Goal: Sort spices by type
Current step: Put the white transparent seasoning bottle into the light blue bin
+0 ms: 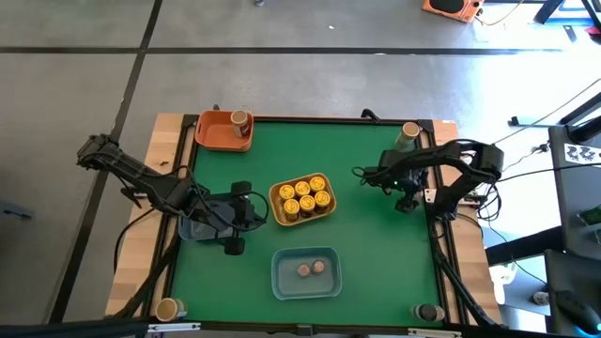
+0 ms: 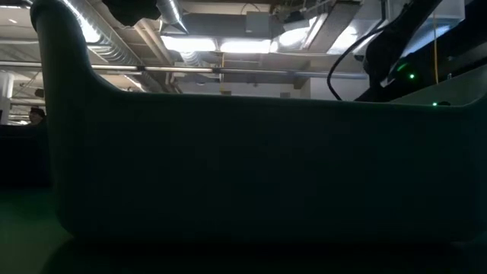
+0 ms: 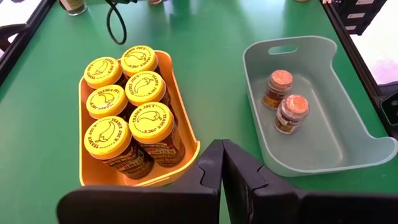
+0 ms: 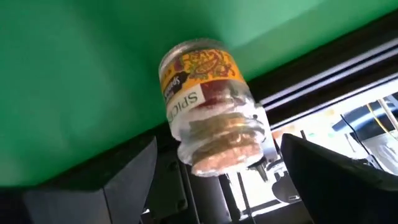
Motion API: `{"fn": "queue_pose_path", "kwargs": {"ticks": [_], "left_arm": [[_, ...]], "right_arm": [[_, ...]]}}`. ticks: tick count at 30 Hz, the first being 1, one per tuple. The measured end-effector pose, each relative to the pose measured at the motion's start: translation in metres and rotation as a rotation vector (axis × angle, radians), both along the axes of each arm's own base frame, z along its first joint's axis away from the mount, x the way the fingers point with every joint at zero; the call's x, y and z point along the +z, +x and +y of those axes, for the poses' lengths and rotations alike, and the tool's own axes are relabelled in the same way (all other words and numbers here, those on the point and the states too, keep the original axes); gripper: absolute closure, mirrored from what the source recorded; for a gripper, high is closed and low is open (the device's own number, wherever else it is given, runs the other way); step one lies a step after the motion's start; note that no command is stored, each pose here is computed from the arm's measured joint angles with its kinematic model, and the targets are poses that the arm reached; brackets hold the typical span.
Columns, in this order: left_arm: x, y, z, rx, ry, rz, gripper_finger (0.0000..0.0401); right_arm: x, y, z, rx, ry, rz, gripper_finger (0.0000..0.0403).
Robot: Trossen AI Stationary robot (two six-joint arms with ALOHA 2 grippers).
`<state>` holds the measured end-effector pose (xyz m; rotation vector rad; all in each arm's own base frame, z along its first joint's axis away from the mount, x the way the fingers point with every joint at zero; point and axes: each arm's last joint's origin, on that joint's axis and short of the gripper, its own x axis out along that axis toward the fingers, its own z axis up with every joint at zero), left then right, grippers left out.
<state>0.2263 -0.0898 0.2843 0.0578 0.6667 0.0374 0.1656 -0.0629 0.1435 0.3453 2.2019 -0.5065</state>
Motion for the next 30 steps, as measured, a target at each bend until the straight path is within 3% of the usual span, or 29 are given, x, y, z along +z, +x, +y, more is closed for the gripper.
{"fn": "queue_pose_path", "kwargs": {"ticks": [8,18,30], "left_arm": [[0.0,0.0,0.0,0.016,-0.021,-0.002,0.0396],[0.0,0.0,0.0,0.017,-0.021,-0.002,0.0396],[-0.0033,0.0029,-0.0013,0.021,-0.022,0.009,0.0396]], "right_arm": [[-0.0035,0.0043,-0.0022,0.037,-0.019,-0.055,0.0078],[-0.0029,0.004,-0.0016,0.035,-0.002,-0.054,0.0208],[0.0029,0.0086,-0.0022,0.023,0.015,-0.079,0.0215]]}}
